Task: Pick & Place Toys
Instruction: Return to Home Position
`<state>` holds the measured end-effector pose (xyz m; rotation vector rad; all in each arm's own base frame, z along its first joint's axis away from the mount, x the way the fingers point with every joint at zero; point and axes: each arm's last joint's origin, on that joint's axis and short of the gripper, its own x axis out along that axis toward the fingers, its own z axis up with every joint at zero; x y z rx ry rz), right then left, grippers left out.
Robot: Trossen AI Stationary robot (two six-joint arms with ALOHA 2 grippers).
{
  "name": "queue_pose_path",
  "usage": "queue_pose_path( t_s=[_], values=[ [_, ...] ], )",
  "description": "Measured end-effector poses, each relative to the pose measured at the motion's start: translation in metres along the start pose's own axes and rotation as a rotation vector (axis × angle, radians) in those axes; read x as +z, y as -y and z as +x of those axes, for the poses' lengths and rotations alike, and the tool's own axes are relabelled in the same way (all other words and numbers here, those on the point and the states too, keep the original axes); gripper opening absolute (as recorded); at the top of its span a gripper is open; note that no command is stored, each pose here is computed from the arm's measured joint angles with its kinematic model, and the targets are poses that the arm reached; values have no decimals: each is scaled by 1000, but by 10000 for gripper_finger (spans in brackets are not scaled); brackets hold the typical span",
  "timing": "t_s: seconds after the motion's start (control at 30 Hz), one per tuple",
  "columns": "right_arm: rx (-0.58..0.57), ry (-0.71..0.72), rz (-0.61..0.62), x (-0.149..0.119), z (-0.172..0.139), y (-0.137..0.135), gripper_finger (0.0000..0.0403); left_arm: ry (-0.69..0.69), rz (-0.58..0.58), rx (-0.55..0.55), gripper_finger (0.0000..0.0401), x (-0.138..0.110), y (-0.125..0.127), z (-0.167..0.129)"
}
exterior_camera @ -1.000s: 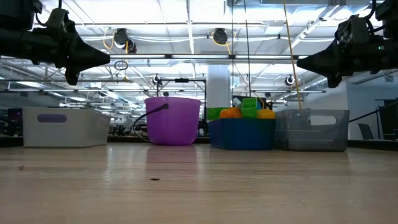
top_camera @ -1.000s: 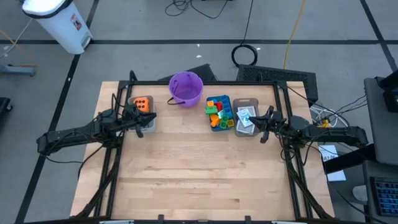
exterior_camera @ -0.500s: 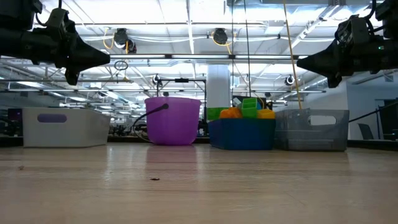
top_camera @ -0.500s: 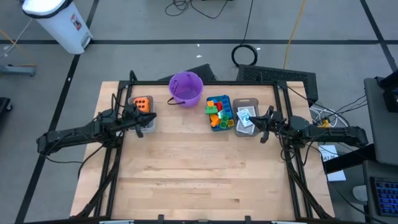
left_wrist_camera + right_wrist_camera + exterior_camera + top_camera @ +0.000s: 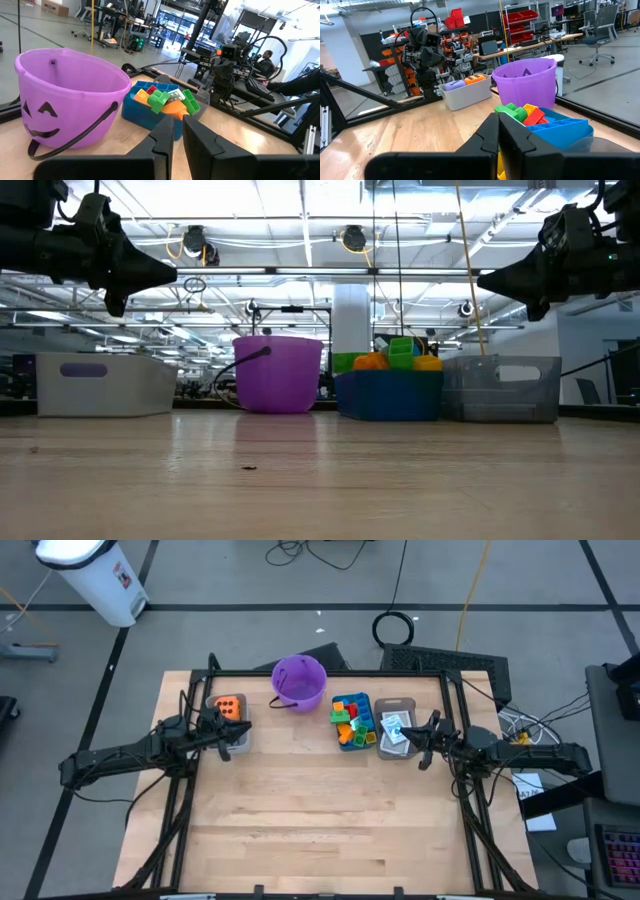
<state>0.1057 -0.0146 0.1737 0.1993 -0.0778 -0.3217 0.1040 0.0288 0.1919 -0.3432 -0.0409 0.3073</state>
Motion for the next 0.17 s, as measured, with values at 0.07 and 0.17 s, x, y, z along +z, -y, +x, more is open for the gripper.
queue_pose_path(
  t_s=[0.07, 0.17],
  values=[
    [0, 0, 0, 0, 0, 0, 2, 0, 0, 0, 49, 0, 0, 0],
    [0, 0, 0, 0, 0, 0, 3, 0, 0, 0, 49, 0, 0, 0]
  ],
)
